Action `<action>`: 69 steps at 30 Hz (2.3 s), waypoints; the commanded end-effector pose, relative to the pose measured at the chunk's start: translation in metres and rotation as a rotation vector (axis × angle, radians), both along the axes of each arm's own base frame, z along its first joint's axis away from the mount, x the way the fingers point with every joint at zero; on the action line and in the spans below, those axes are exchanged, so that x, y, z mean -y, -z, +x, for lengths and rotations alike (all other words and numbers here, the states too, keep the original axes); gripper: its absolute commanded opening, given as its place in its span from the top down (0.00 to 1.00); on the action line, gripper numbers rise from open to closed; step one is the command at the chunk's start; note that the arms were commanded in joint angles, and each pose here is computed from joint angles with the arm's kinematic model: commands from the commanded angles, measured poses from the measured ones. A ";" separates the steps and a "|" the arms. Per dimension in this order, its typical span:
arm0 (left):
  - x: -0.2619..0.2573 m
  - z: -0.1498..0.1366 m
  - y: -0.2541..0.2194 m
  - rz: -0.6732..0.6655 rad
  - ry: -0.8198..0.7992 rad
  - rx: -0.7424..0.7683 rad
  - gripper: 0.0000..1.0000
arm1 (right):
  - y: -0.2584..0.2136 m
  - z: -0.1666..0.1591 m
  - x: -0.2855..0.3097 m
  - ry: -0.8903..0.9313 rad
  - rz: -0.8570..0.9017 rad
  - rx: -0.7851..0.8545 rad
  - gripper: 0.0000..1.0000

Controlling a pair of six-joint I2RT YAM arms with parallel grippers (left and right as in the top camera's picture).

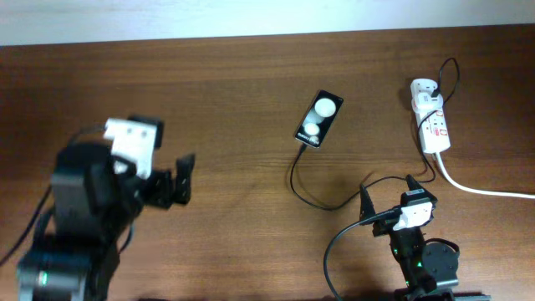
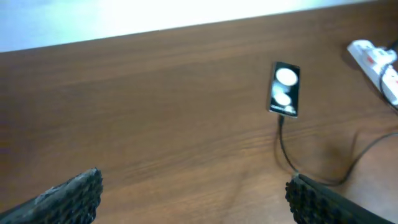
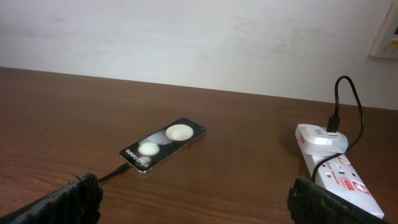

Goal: Plug charger to phone and switch on socket

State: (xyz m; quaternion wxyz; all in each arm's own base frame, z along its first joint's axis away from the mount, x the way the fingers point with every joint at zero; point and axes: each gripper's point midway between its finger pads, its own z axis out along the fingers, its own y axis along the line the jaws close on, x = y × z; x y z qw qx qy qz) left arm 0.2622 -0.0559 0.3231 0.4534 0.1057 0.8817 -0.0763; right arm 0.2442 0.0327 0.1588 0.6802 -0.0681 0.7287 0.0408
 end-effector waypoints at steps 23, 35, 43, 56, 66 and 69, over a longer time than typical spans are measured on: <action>-0.027 -0.059 0.069 -0.016 -0.090 0.438 0.01 | 0.001 0.000 -0.001 -0.007 -0.006 0.002 0.01; -0.026 -0.043 0.111 -0.025 -0.090 0.520 0.01 | 0.001 0.000 -0.001 -0.007 -0.006 0.002 0.01; -0.025 -0.032 0.127 -0.028 -0.090 0.545 0.01 | 0.001 0.000 -0.001 -0.007 -0.006 0.002 0.01; -0.026 -0.025 0.149 -0.022 -0.098 0.525 0.01 | 0.001 0.000 -0.001 -0.007 -0.006 0.002 0.01; -0.027 -0.024 0.148 -0.002 -0.099 0.539 0.01 | 0.001 0.000 -0.001 -0.007 -0.006 0.002 0.01; -0.027 -0.020 0.137 -0.006 -0.097 0.627 0.01 | 0.001 0.000 -0.001 -0.007 -0.006 0.002 0.01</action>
